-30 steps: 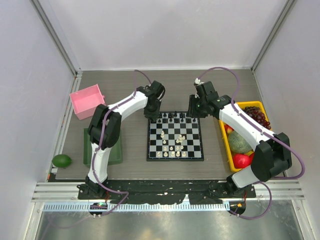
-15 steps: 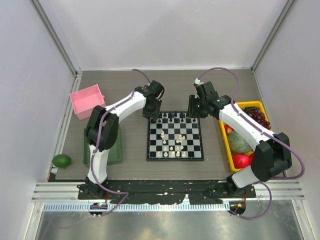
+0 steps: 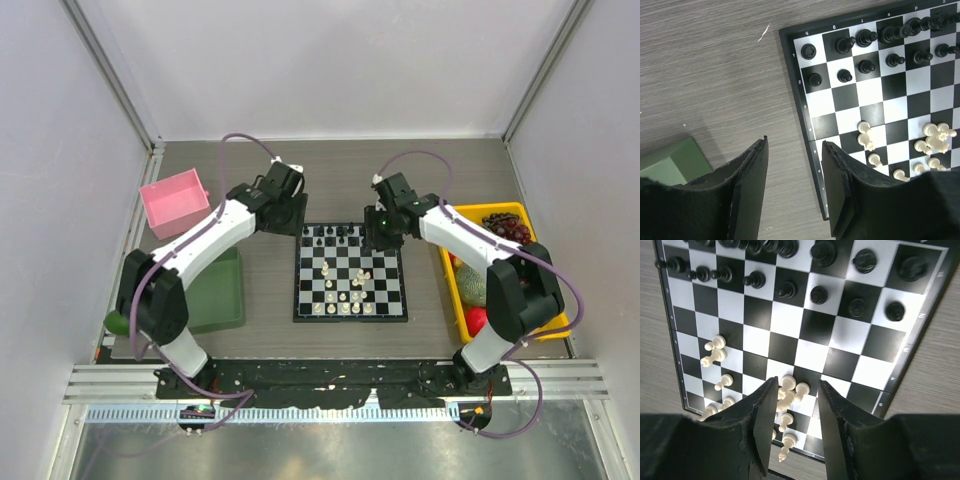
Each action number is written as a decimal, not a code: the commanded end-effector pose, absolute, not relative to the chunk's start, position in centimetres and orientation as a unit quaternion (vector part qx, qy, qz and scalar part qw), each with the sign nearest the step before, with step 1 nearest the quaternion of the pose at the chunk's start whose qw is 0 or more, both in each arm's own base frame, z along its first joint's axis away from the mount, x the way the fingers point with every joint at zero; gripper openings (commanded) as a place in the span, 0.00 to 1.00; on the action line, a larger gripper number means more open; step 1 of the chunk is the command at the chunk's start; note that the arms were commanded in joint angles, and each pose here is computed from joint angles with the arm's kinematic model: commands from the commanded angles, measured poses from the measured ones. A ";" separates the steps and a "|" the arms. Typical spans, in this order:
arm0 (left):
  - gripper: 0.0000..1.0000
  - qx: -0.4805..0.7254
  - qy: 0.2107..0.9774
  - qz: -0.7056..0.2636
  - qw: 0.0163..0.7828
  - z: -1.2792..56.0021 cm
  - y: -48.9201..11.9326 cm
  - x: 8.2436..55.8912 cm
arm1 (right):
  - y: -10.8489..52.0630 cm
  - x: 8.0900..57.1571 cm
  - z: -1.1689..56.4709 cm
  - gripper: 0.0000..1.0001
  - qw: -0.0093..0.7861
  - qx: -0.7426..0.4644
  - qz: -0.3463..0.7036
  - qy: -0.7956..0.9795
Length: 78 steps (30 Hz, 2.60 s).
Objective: Set up the chess pieces on the board
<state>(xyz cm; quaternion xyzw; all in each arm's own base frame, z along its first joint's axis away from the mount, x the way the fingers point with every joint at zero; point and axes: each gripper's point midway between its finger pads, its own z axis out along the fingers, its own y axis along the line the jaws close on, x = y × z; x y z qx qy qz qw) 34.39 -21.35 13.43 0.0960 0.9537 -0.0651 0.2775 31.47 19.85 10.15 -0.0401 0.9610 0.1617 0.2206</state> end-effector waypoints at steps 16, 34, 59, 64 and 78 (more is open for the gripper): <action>0.78 0.063 0.910 -0.128 0.390 19.1 -18.7 31.0 | 23.0 29.1 7.0 0.44 0.189 -0.105 0.128 0.968; 0.78 0.057 0.913 -0.113 0.388 19.0 -17.7 30.5 | 23.9 28.5 5.9 0.30 0.177 -0.132 0.103 0.970; 0.92 0.053 0.907 -0.138 0.394 19.8 -18.2 30.3 | 20.0 29.2 13.4 0.20 0.281 -0.077 0.085 0.953; 1.00 0.053 0.910 -0.130 0.391 19.7 -17.9 30.4 | 17.3 26.4 12.6 0.20 0.270 -0.053 0.077 0.958; 1.00 0.051 0.907 -0.127 0.399 20.1 -17.8 30.5 | 15.1 20.4 7.6 0.20 0.202 -0.010 0.091 0.975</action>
